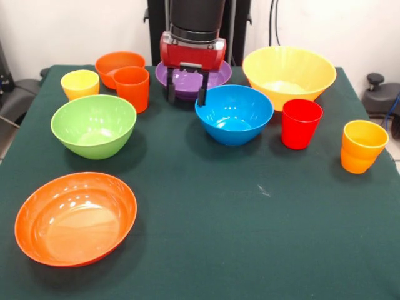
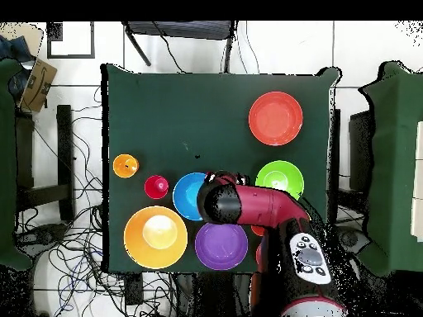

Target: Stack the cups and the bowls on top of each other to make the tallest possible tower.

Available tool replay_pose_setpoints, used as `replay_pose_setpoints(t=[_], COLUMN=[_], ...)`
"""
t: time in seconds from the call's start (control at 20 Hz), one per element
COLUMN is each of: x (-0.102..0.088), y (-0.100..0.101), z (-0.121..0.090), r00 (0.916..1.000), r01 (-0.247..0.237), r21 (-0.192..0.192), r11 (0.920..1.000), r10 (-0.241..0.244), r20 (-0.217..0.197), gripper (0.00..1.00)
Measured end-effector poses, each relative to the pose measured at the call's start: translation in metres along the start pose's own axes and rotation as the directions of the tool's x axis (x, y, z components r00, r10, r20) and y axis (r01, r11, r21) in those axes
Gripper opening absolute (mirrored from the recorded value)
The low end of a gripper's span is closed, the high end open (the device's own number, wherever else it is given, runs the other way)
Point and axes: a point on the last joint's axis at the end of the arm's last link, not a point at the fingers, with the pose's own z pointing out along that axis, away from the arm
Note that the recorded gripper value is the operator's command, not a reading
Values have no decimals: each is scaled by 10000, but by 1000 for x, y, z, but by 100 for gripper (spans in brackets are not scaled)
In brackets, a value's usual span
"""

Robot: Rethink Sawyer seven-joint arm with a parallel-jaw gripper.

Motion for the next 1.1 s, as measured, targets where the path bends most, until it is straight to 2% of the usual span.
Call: replay_pose_setpoints(t=[0.5,0.85,1.1], x=[-3,-10,-14], y=[-11,-3,1], z=[5,10,13], r00=[9999,9987,9982], r01=[141,498,584], r21=[-340,-466,-541], r11=[9993,9977,9968], r10=[-143,-493,-574], r20=[-31,126,197], gripper=[100,100,100])
